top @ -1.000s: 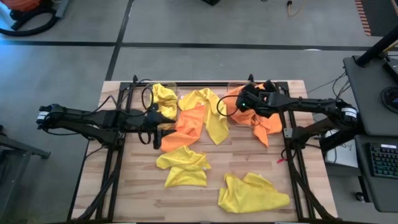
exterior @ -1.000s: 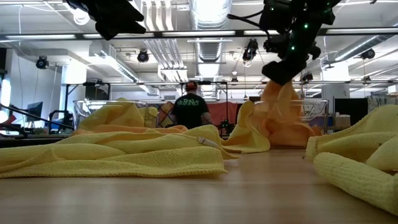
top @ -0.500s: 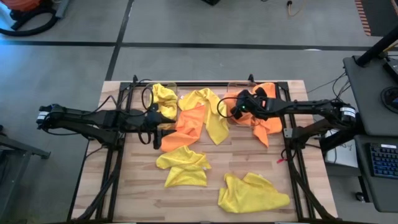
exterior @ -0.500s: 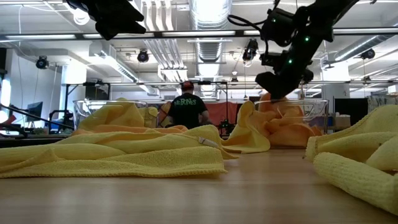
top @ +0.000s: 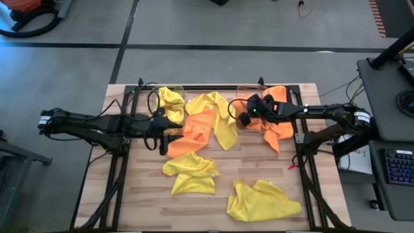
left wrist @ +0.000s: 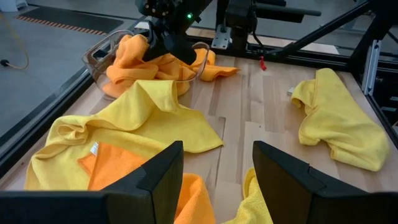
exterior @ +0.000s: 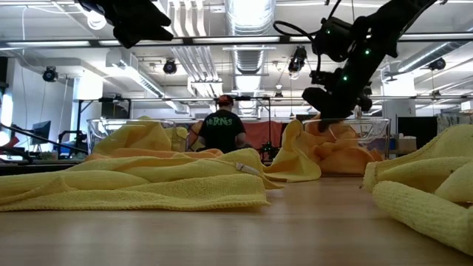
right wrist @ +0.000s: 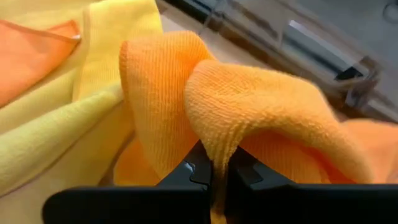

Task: Sort microfiber towel by color & place in baskets
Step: Put the orange microfiber cloth into the right transparent bin

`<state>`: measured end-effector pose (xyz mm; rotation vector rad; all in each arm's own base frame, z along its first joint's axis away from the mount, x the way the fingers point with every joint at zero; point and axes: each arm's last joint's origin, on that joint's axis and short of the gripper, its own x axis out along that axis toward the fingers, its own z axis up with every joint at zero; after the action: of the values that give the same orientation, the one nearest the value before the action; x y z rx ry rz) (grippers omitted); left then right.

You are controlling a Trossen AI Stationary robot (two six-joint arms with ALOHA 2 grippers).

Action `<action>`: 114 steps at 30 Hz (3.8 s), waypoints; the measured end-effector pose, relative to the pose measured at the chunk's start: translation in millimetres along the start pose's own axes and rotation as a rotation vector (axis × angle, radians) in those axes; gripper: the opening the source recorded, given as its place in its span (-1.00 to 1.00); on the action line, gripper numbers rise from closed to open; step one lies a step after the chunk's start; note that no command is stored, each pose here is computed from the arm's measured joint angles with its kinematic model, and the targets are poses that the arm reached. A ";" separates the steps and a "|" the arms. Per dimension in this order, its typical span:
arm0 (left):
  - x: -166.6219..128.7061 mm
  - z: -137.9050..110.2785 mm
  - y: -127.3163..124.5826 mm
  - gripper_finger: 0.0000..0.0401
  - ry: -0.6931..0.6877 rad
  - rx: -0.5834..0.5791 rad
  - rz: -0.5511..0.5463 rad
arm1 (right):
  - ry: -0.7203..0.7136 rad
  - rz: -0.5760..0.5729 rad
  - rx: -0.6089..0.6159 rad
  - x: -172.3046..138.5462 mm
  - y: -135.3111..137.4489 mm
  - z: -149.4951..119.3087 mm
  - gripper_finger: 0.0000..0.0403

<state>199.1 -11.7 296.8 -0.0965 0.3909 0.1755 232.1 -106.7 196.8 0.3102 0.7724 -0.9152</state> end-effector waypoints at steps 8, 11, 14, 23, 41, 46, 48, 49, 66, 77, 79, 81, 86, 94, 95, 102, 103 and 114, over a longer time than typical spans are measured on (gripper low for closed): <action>10.0 -4.4 -1.7 -0.12 0.040 0.010 0.007 | 0.044 -0.029 0.029 11.8 -12.6 -17.3 -0.96; 12.7 -4.8 -1.6 -0.12 0.040 0.012 0.031 | 0.035 -0.027 0.028 14.0 -13.3 -21.1 -0.96; 13.0 -4.3 -1.3 -0.12 0.037 0.018 0.045 | 0.033 -0.026 0.027 14.6 -13.4 -22.3 -0.96; 12.5 -2.8 -1.4 -0.12 0.030 0.029 0.046 | 0.032 0.003 0.046 9.7 -10.6 -10.6 -0.79; 12.6 -2.8 -1.4 -0.12 0.030 0.029 0.047 | 0.098 -0.025 0.047 -29.4 -8.8 44.1 0.07; 12.6 -2.8 -1.4 -0.12 0.030 0.029 0.047 | 0.056 0.033 0.046 -36.5 -5.0 58.0 0.08; 12.6 -2.8 -1.4 -0.12 0.030 0.029 0.047 | 0.061 0.042 0.045 -37.0 -3.9 60.6 0.08; 12.6 -2.8 -1.4 -0.12 0.030 0.029 0.047 | 0.077 0.037 0.043 -36.7 -3.9 60.3 0.08; 12.7 -2.2 -1.5 -0.12 0.025 0.035 0.046 | 0.293 0.000 0.025 0.5 7.3 41.0 0.08; 12.7 -2.4 -1.4 -0.12 0.027 0.035 0.047 | 0.324 -0.033 0.050 -35.1 4.0 71.6 0.08; 12.6 -2.4 -1.5 -0.12 0.027 0.036 0.047 | 0.313 -0.055 0.055 -37.7 3.2 74.4 0.08; 12.6 -2.5 -1.5 -0.12 0.027 0.036 0.047 | 0.321 -0.062 0.059 -39.8 2.6 75.7 0.08; 12.6 -2.5 -1.5 -0.12 0.028 0.036 0.047 | 0.286 -0.090 0.034 -40.8 4.9 79.3 0.08; 12.6 -2.4 -1.5 -0.12 0.027 0.035 0.046 | 0.147 0.023 -0.035 -17.7 32.4 85.2 0.08; 12.7 -2.4 -1.5 -0.12 0.027 0.035 0.047 | 0.156 0.019 -0.042 -12.8 34.8 84.5 0.08; 12.6 -2.4 -1.5 -0.12 0.027 0.035 0.046 | 0.246 -0.021 -0.099 26.1 50.8 75.6 0.08; 12.7 -2.4 -1.5 -0.12 0.027 0.035 0.047 | 0.250 -0.028 -0.102 29.7 52.3 75.2 0.08; 12.7 -2.4 -1.5 -0.12 0.027 0.036 0.046 | 0.220 -0.078 -0.074 31.8 53.4 79.9 -0.35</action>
<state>210.0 -11.5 289.8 -0.0546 0.4237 0.2130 324.0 -137.8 225.7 0.3202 1.0244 -0.9328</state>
